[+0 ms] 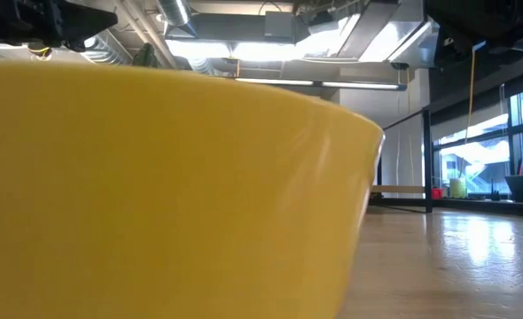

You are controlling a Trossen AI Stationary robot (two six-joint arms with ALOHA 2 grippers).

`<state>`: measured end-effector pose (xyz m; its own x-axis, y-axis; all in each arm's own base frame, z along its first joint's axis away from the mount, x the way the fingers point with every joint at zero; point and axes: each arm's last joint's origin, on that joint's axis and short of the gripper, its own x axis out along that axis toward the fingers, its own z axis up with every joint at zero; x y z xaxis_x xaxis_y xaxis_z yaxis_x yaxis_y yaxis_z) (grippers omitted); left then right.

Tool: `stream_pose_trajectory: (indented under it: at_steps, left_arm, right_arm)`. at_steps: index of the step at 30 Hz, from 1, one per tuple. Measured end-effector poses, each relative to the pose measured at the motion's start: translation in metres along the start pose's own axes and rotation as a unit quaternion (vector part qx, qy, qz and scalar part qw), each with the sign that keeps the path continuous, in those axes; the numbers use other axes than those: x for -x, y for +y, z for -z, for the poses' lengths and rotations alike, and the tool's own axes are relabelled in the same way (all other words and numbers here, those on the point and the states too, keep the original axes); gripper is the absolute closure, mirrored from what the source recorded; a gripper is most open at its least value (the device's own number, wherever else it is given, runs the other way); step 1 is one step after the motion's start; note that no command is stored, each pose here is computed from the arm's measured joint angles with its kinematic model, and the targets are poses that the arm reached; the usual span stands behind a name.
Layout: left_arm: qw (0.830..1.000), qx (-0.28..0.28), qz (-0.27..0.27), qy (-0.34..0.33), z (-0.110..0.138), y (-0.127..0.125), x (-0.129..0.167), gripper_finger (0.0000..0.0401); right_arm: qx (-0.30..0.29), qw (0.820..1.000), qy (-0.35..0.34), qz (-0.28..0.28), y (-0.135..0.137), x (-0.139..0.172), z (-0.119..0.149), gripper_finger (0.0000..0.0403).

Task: Pick & Place Mini bowls
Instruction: Stack the yellow bowl on the yellow bowls on the shelf

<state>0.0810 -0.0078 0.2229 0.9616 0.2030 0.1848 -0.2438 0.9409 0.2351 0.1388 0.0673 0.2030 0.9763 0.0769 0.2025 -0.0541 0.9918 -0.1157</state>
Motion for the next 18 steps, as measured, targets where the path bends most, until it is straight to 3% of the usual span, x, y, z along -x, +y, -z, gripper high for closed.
stream_pose_trajectory:
  at_steps: [18]
  left_arm:
    - [0.996, 0.036, 0.08, -0.019, -0.0005, -0.0049, 0.0004, 0.0397]
  right_arm:
    - [-0.005, 1.0, 0.014, -0.004, 0.0011, -0.0007, 0.0031, 0.0377]
